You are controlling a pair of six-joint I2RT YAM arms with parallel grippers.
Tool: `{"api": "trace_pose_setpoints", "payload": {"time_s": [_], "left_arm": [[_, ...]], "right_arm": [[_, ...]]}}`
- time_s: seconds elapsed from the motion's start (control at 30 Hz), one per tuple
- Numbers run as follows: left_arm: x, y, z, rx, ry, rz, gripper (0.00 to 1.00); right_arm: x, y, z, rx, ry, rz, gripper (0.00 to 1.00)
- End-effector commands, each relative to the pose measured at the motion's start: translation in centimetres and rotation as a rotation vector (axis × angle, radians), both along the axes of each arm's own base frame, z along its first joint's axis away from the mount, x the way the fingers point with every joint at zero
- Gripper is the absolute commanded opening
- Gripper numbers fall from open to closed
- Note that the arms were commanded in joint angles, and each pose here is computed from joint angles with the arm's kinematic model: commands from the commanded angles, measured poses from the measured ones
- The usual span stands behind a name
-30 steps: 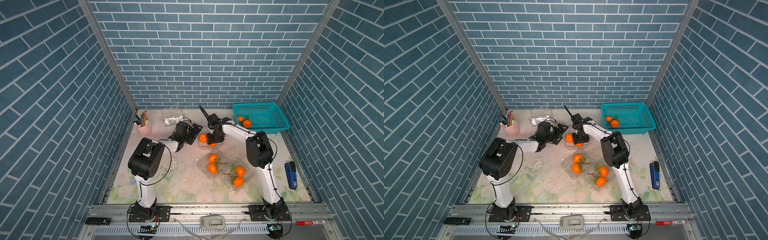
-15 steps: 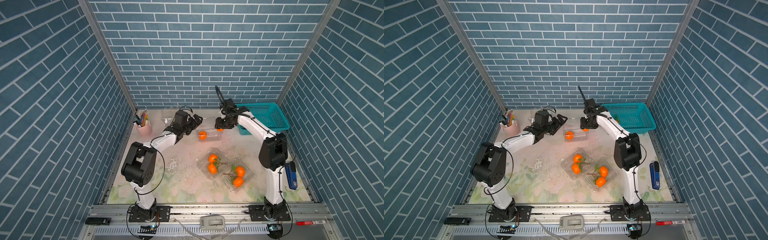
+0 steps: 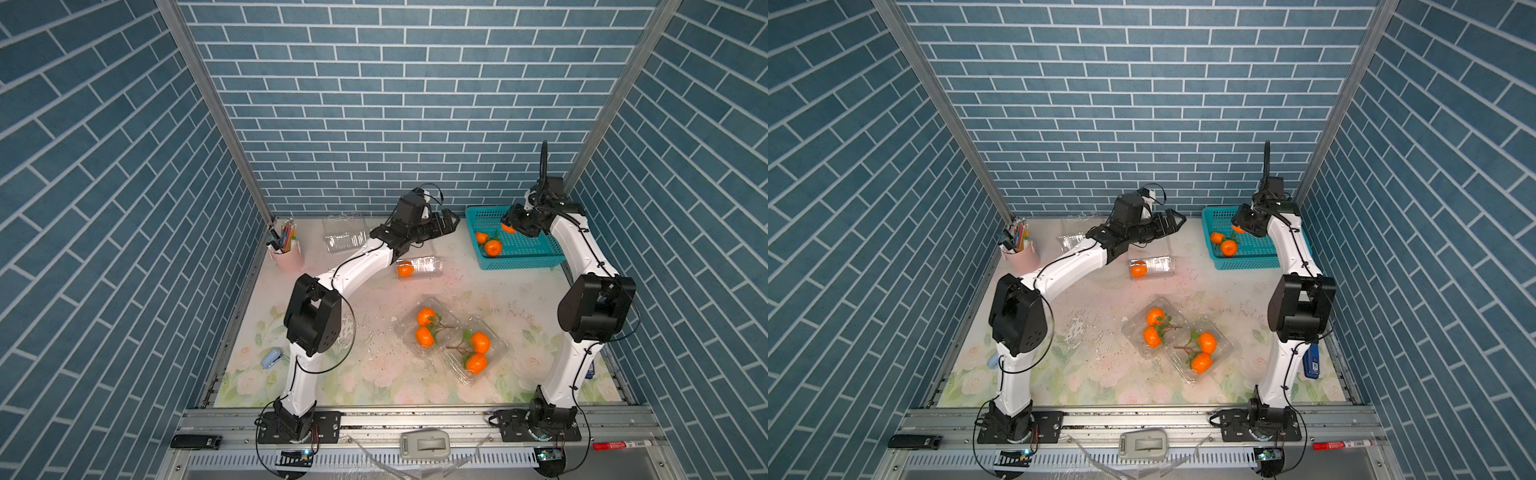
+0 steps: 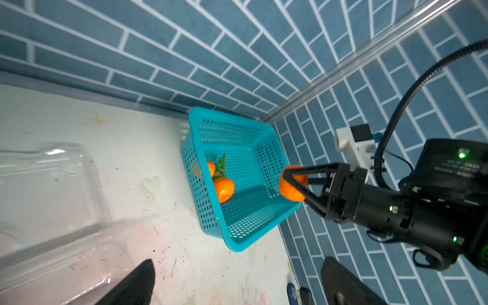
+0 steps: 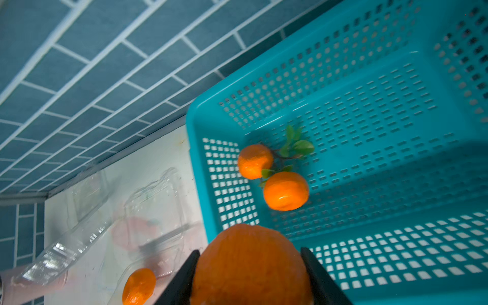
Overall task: Take oranges out of containers
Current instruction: Place the orange in the basket.
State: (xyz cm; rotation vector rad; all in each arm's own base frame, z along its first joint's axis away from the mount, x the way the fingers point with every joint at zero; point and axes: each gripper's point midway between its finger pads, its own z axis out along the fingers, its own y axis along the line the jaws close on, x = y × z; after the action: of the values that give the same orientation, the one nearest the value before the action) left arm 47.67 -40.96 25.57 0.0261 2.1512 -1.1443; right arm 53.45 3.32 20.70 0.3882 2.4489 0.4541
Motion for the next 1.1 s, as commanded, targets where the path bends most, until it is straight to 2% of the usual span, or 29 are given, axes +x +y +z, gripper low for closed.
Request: {"api": "trace_pose_setpoints", "payload": {"time_s": [0.0, 0.17, 0.23, 0.37, 0.43, 0.57, 0.77, 0.9, 1.07], "left_arm": [[-1.1, -2.2, -2.6, 0.043, 0.054, -0.066, 0.99], [-1.4, -4.4, -4.5, 0.047, 0.082, -0.109, 0.99], [-1.5, -5.0, -4.8, 0.044, 0.088, -0.121, 0.99], [-1.6, -5.2, -5.0, 0.049, 0.087, -0.13, 0.99], [-1.6, -5.1, -4.6, 0.057, 0.077, -0.136, 0.99], [-1.8, -4.6, -3.6, 0.076, 0.056, -0.145, 0.99], [-2.1, -2.5, -1.1, 0.091, 0.011, -0.13, 0.99], [-1.9, 0.6, 0.4, 0.085, -0.011, -0.082, 0.99], [-1.2, 6.0, -0.1, 0.028, 0.03, 0.011, 0.99]], "right_arm": [[0.5, -1.5, -4.4, 0.019, 0.088, -0.052, 0.49], [1.4, -3.8, -8.4, 0.0, 0.155, -0.089, 0.5], [1.6, -4.3, -11.1, -0.009, 0.207, -0.093, 0.52], [1.8, -5.0, -13.1, -0.043, 0.257, -0.088, 0.6], [1.9, -5.1, -13.0, -0.055, 0.258, -0.085, 0.67], [2.1, -5.2, -10.9, -0.062, 0.22, -0.079, 0.75], [2.3, -3.6, -5.2, -0.046, 0.111, -0.041, 0.81], [1.5, 1.3, 0.1, -0.059, -0.015, 0.075, 0.85], [-0.8, 9.8, 2.7, -0.035, -0.093, 0.258, 0.85]]}}
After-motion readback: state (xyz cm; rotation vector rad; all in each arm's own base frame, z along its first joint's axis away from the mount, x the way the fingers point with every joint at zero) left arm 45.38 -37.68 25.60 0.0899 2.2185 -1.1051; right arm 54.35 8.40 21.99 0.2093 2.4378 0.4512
